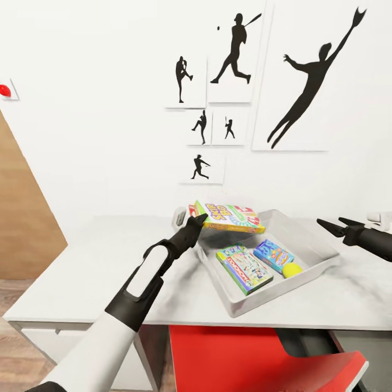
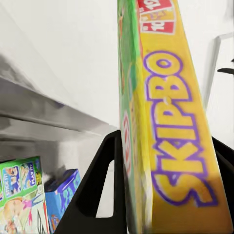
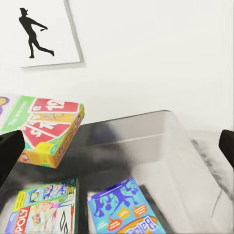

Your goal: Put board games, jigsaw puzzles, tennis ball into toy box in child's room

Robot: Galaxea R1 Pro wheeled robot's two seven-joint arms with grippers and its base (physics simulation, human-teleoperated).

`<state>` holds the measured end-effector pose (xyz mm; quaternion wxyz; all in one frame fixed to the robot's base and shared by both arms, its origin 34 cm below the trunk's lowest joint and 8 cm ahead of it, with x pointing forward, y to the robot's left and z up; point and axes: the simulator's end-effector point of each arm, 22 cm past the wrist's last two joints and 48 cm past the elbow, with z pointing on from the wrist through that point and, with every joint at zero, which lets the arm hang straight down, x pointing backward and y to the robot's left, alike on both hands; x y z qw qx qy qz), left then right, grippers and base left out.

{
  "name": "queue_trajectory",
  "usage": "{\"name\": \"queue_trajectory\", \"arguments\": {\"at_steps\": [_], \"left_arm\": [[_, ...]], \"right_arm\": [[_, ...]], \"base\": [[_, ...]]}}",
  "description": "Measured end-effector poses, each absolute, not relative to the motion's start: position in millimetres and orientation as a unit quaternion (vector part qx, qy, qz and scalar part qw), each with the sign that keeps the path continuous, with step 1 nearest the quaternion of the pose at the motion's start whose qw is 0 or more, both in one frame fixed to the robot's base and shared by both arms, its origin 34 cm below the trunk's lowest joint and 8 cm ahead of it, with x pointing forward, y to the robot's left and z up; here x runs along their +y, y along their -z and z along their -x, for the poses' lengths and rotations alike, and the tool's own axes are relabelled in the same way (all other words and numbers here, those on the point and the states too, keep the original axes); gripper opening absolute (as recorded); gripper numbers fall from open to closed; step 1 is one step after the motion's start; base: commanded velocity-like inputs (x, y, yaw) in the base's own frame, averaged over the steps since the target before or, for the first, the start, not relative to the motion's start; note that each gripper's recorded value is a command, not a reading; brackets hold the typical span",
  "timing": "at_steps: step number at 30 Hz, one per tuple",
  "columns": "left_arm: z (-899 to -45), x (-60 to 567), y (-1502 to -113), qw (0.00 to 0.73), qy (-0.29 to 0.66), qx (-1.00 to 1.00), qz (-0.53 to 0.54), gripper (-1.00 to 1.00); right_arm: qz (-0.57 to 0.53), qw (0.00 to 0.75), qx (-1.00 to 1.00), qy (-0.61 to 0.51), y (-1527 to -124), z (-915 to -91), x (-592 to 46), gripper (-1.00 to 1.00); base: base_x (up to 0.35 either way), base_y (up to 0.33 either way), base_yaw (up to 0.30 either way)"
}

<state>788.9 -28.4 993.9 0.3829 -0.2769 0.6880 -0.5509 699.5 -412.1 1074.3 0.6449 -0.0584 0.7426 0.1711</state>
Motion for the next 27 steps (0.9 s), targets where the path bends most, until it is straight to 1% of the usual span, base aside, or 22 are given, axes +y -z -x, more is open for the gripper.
{"name": "queue_trajectory", "arguments": {"at_steps": [5, 9, 11, 12, 13, 19, 23, 27], "left_arm": [[-788.2, -42.9, -984.2, 0.359, 0.577, 0.678, 0.278, -1.0], [-789.2, -43.3, -984.1, 0.359, 0.579, 0.677, 0.279, -1.0], [-795.0, -43.8, -999.3, 0.368, 0.582, 0.671, 0.275, -1.0], [-805.7, -34.3, -1009.3, 0.39, 0.569, 0.661, 0.295, -1.0], [-807.3, -33.0, -1008.4, 0.394, 0.564, 0.66, 0.302, -1.0], [-815.4, -30.5, -1022.2, 0.415, 0.532, 0.667, 0.316, -1.0], [-815.8, -35.0, -1023.4, 0.414, 0.519, 0.679, 0.313, -1.0], [-815.5, -37.5, -1012.2, 0.409, 0.501, 0.694, 0.315, -1.0]], "right_arm": [[0.058, 0.644, 0.743, -0.171, -1074.3, -699.9, -412.6, 1.0], [0.057, 0.643, 0.744, -0.172, -1072.7, -700.3, -412.2, 1.0], [0.057, 0.643, 0.744, -0.172, -1071.7, -700.5, -412.0, 1.0], [0.057, 0.643, 0.744, -0.172, -1071.6, -700.7, -411.9, 1.0], [0.057, 0.643, 0.744, -0.172, -1071.3, -700.8, -411.9, 1.0], [0.058, 0.642, 0.745, -0.173, -1070.8, -700.9, -411.7, 1.0], [0.058, 0.642, 0.745, -0.173, -1070.6, -701.0, -411.9, 1.0], [0.057, 0.642, 0.744, -0.173, -1071.7, -701.2, -412.1, 1.0]], "base": [[0.0, 0.0, -0.278], [0.0, 0.0, -0.275], [0.0, 0.0, -0.27], [0.0, 0.0, -0.275], [0.0, 0.0, -0.225], [0.0, 0.0, -0.096], [0.0, 0.0, -0.039], [0.0, 0.0, -0.239]]}}
